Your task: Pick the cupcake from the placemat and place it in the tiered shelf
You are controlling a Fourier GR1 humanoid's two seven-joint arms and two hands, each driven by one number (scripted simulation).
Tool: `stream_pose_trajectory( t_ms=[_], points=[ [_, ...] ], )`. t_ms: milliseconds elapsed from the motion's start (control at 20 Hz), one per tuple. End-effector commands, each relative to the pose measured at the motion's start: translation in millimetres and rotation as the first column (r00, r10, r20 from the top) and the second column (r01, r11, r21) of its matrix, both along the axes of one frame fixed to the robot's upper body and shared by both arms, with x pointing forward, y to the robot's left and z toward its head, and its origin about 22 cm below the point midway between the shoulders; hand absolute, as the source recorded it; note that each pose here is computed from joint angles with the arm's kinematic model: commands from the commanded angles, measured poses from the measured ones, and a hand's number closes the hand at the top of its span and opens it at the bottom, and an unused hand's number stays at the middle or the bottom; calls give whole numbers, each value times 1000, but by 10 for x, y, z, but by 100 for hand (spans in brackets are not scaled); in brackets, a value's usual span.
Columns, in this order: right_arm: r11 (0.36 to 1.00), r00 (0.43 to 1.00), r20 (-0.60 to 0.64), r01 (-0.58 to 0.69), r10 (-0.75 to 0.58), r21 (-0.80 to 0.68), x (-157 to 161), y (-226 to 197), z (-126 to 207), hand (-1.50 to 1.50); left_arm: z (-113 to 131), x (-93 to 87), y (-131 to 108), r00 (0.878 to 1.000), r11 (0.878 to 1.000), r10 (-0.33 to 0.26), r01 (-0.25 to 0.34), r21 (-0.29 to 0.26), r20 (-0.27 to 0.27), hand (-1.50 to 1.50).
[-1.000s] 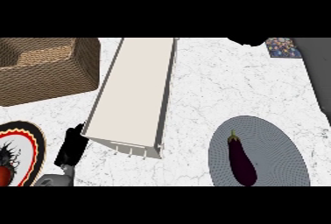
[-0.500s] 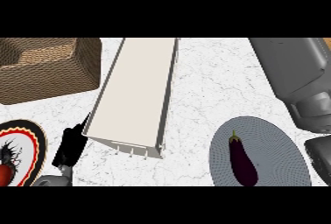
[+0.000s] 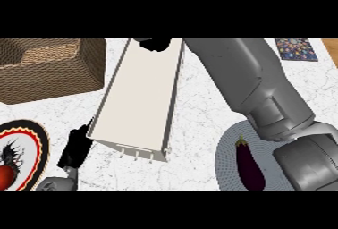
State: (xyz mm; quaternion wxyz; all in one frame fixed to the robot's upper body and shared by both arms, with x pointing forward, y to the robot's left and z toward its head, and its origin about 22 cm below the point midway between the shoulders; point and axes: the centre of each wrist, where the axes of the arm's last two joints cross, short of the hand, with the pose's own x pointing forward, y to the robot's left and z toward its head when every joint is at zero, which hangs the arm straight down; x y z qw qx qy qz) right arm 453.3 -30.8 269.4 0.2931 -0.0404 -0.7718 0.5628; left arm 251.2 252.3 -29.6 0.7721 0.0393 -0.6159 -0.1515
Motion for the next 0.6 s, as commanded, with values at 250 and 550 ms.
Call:
stream_pose_trajectory(
  t_ms=[250,550],
  points=[
    [989,999,-29,-50,46,-139,-48,264,-399,150,61,58,167,1000,1000,-16,16,6,1,0],
    [993,770,-627,-89,118,79,59,26,-763,-150,-30,28,-39,999,999,-42,42,9,-3,0]
  ],
)
